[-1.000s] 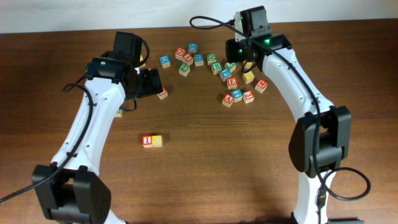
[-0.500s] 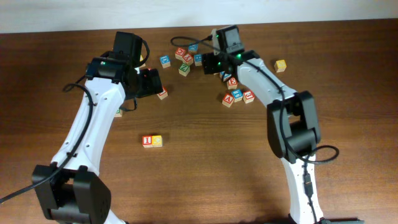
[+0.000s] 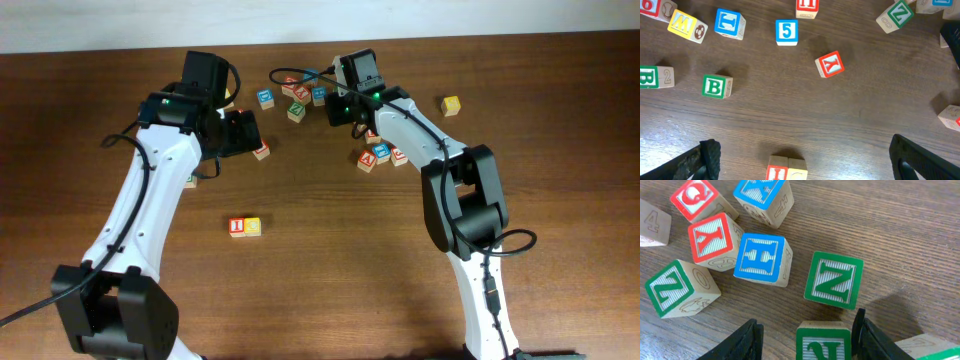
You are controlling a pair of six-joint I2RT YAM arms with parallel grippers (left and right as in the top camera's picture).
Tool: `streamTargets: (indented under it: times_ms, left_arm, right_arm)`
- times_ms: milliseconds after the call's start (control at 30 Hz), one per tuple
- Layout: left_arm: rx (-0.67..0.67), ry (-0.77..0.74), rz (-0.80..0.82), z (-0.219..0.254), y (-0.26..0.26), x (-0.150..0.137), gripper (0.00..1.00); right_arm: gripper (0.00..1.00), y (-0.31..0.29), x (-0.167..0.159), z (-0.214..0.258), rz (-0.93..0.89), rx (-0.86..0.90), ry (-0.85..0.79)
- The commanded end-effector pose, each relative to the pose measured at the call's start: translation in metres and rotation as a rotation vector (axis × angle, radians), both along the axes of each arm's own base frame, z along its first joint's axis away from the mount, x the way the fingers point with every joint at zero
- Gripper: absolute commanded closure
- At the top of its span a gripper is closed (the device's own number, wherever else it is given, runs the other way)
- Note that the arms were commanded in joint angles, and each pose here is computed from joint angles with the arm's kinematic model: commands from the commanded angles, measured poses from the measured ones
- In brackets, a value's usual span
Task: Spell out ICRA
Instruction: 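Close the right gripper on the green 'R' block and lift it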
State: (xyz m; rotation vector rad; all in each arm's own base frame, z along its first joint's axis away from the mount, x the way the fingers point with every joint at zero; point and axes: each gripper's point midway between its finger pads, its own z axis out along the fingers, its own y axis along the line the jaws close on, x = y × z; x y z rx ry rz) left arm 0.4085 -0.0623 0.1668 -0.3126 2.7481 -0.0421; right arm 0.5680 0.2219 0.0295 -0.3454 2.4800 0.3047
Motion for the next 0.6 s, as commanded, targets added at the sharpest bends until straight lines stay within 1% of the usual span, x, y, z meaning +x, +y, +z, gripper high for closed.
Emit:
streamTargets:
  times_ms: [0,67,200,233,267,467,567]
  left_arm:
    - [0.007,-0.018,-0.006,0.006,0.001,0.003,0.01]
    - [0.007,-0.018,-0.005,0.006,0.001,0.003,0.01]
    - [0.007,-0.018,-0.006,0.006,0.001,0.003,0.01]
    - [0.007,-0.018,-0.006,0.006,0.001,0.003,0.01]
    - [0.007,-0.018,-0.005,0.006,0.001,0.003,0.01]
    - [0.007,-0.018,-0.006,0.006,0.001,0.003,0.01]
    - [0.007,-0.018,-0.005,0.006,0.001,0.003,0.01]
  right_arm:
    - [0.52,-0.001,-0.004,-0.003,-0.004,-0.002,0.022]
    - [0.62,-0.001,-0.005,0.002,-0.008,0.003,0.02]
    - [0.66,0.0,-0.003,0.016,-0.008,0.011,-0.003]
    - [0.68,0.0,-0.003,0.017,-0.008,0.011,-0.005]
    - [0.73,0.0,-0.002,0.019,-0.007,0.013,-0.008]
    - [0.74,-0.001,-0.008,0.027,-0.005,0.011,0.007]
    - [0.74,-0.004,-0.014,0.05,-0.005,0.013,0.001]
